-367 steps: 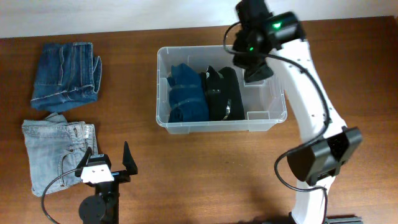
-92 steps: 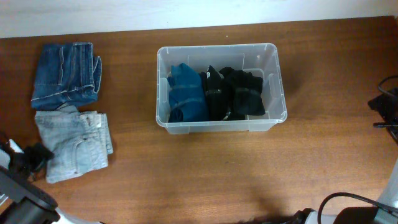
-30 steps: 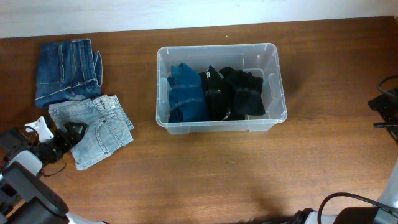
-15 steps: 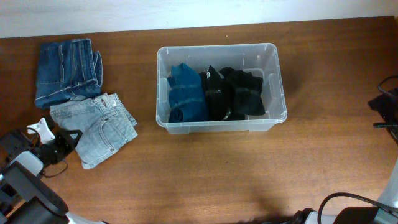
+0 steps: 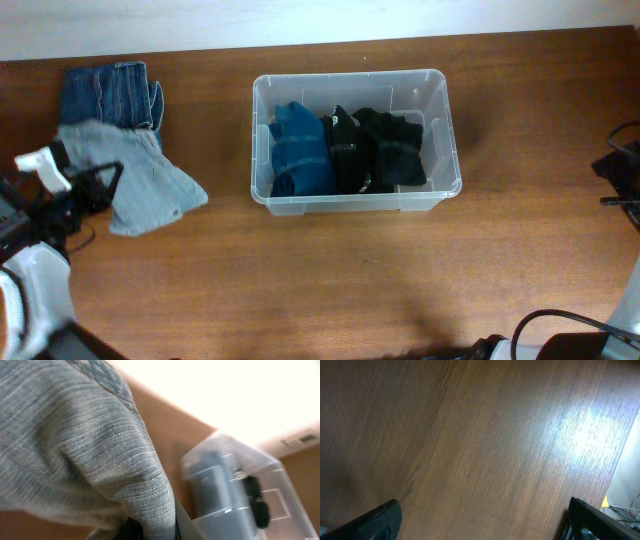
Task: Pack container
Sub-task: 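Lift the light-blue jeans and carry them right into the bin, then lower the light-blue jeans into the bin's right half and release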
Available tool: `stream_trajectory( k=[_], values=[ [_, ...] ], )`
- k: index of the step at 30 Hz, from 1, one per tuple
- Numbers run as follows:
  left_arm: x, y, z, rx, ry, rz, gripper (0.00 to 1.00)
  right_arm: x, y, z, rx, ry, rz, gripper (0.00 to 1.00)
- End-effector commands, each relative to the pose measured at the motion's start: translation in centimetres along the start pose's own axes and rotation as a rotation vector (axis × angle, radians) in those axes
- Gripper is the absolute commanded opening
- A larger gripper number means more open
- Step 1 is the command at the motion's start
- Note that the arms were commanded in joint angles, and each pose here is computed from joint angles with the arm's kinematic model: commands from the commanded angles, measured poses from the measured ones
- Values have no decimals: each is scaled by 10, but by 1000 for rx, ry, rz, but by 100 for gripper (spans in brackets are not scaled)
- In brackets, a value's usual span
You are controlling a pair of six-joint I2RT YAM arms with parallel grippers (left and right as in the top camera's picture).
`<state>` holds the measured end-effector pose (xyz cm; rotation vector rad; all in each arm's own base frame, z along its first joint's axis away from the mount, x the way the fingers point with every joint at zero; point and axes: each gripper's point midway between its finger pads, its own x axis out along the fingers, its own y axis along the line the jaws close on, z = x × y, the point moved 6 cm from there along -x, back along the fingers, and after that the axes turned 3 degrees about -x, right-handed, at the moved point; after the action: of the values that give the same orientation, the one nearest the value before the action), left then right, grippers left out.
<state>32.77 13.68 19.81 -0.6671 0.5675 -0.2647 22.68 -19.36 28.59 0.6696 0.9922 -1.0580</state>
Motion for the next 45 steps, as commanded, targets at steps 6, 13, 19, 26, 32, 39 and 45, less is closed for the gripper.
stream_trajectory(
  k=[6,13,19,26,32,39,45],
  values=[
    [-53,-198,63,382,-257,-298,1,1,-1,0,13,1,-8,98],
    [-17,-287,34,443,-231,-535,1,1,-1,0,14,1,-8,98],
    [61,-337,-15,469,-137,-698,1,1,-1,0,13,1,-8,98],
    [137,-357,-59,277,-117,-564,1,1,-1,0,14,1,-8,98],
    [176,-381,-105,281,-29,-578,1,1,-1,0,14,1,-8,98],
    [211,-379,-135,288,37,-601,1,1,-1,0,14,1,-8,98],
    [219,-366,-155,276,151,-555,1,1,-1,0,13,1,-8,99]
  ],
)
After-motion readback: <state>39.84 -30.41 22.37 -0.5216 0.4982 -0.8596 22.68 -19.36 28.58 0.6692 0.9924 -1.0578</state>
